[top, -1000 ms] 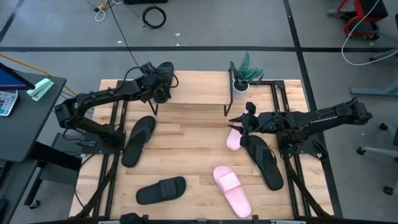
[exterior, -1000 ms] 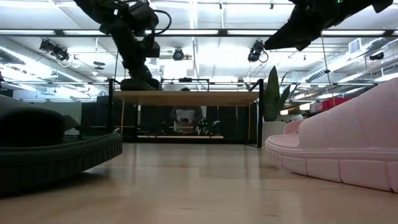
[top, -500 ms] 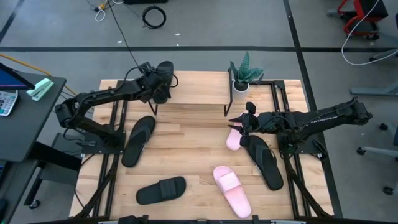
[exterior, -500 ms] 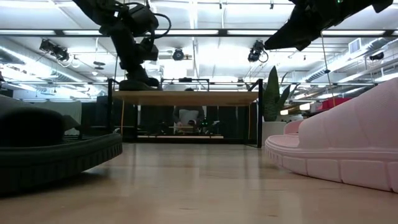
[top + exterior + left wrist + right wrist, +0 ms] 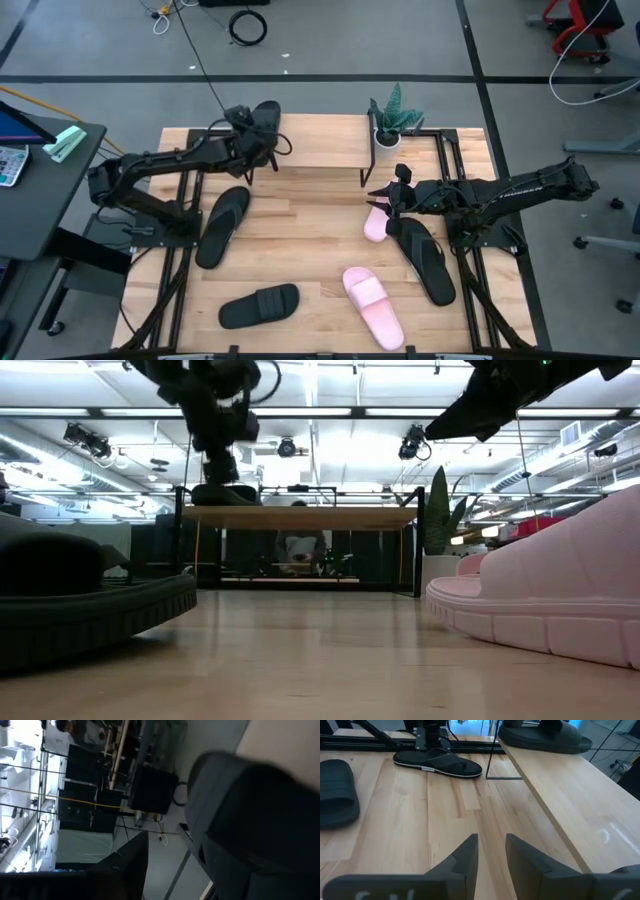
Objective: Pick and place slides into the shelf
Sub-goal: Put the top black slides on the shelf, then put the black slides on the shelf
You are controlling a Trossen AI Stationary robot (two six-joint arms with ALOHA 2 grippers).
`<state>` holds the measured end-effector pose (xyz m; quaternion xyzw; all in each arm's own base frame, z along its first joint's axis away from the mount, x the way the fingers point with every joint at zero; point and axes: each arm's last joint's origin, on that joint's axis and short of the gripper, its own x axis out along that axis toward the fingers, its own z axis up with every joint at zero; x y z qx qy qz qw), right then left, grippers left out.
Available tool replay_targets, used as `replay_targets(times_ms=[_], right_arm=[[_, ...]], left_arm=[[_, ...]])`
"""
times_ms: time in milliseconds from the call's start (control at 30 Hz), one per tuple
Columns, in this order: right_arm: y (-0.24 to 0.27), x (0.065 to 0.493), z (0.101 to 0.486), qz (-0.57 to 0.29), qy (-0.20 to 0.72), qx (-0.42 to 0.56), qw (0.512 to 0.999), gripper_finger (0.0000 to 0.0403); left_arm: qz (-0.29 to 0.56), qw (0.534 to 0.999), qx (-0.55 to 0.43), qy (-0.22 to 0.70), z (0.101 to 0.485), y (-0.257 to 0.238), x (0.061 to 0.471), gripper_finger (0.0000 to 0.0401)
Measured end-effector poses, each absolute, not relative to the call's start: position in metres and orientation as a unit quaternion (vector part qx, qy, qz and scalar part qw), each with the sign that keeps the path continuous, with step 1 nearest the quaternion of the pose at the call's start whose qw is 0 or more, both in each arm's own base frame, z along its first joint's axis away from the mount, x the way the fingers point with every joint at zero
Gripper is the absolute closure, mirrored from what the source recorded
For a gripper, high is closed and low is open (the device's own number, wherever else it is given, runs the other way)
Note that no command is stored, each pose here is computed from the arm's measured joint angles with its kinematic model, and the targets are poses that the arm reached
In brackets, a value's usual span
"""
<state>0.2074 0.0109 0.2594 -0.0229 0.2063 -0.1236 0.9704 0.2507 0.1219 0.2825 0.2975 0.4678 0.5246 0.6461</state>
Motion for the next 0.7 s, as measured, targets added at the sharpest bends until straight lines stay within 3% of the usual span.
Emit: replay_targets(times_ms=[200, 367, 567, 700], right_arm=[[0.011, 0.208, 0.260, -0.124, 0.205, -0.023, 0.971, 0.0298], [0.011, 0.208, 0.260, -0.124, 0.205, -0.023, 0.971, 0.0298], [0.011, 0.207, 0.259, -0.125, 0.207, -0.012, 0.970, 0.0298], [0.011, 0.207, 0.259, -0.127, 0.206, -0.006, 0.970, 0.0298]], left_arm=[[0.514, 0.709, 0.297, 0.381, 0.339, 0.083, 0.254, 0.0224], [0.441, 0.743, 0.330, 0.381, 0.367, 0.037, 0.246, 0.0233], [0.237, 0.844, 0.255, 0.408, 0.363, -0.021, 0.233, 0.0247], [0.104, 0.856, 0.221, 0.455, 0.353, -0.054, 0.219, 0.0265]])
